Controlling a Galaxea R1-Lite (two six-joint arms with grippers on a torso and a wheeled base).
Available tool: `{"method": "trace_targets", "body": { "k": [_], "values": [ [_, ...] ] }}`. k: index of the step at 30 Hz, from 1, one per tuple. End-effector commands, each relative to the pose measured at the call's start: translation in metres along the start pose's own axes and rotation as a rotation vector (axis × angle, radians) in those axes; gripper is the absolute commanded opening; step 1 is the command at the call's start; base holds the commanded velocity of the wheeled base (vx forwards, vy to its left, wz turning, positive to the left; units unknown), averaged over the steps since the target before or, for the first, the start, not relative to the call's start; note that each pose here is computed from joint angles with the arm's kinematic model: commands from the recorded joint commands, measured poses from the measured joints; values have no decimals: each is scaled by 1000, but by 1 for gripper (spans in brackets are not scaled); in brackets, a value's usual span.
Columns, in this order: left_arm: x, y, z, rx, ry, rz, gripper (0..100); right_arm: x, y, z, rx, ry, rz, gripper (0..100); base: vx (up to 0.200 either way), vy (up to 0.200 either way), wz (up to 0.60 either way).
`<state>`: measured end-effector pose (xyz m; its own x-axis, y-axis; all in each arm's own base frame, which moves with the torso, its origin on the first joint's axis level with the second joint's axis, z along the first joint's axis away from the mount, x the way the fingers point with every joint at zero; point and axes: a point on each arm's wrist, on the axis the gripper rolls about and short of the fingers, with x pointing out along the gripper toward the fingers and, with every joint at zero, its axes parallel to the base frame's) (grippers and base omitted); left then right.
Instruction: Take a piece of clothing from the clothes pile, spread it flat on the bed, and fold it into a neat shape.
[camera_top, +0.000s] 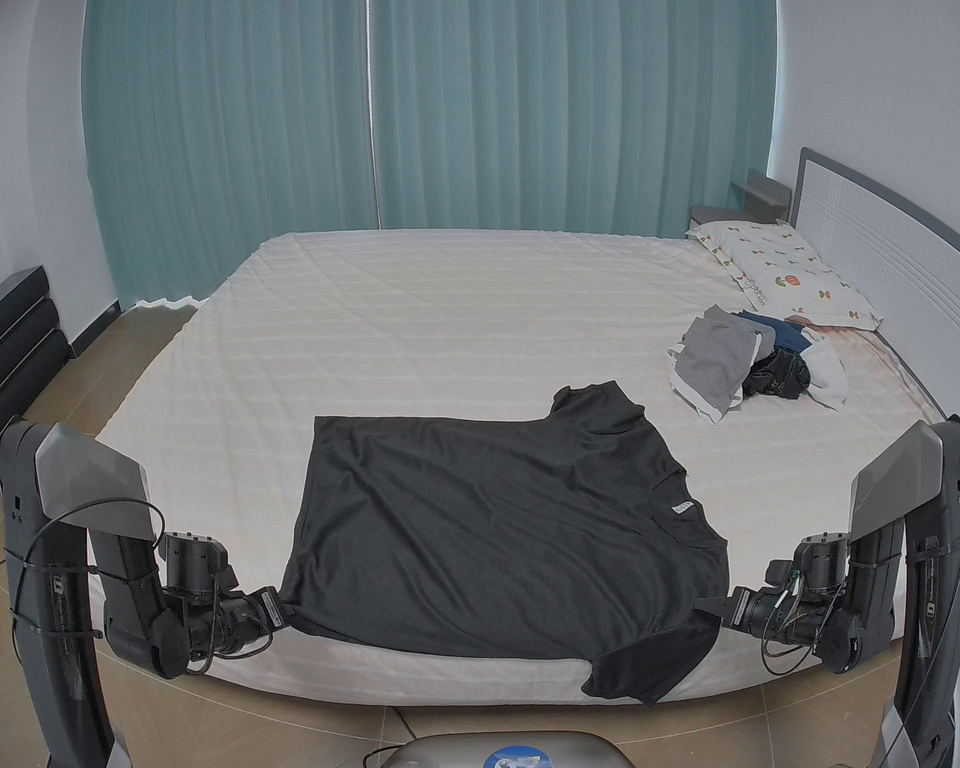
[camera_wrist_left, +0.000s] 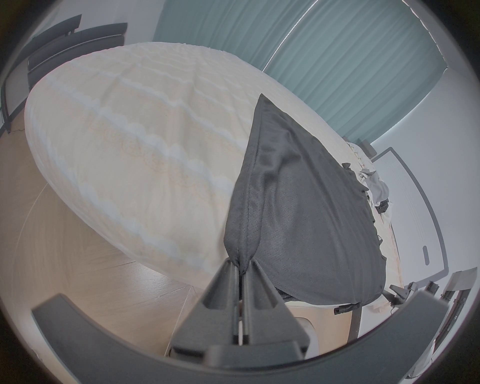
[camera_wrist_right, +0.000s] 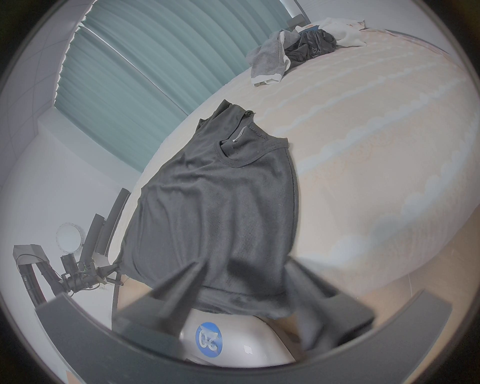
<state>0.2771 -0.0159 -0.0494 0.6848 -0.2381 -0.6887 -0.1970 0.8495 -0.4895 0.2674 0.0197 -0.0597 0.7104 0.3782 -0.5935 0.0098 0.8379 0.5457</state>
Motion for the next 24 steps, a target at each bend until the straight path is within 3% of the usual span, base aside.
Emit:
{"method": "trace_targets", "body": {
  "k": [1, 9, 24],
  "values": [
    [-1, -1, 0, -1, 2, -7, 0, 5, -1, 7, -7, -39, -9, 0, 0, 0, 0],
    [-1, -1, 0, -8, 17, -30, 0, 19, -1, 31, 24, -172, -15, 0, 0, 0, 0],
    [0, -1, 0, -23, 15, -31, 0, 27, 3, 48, 25, -252, 29, 0, 0, 0, 0]
  ]
}}
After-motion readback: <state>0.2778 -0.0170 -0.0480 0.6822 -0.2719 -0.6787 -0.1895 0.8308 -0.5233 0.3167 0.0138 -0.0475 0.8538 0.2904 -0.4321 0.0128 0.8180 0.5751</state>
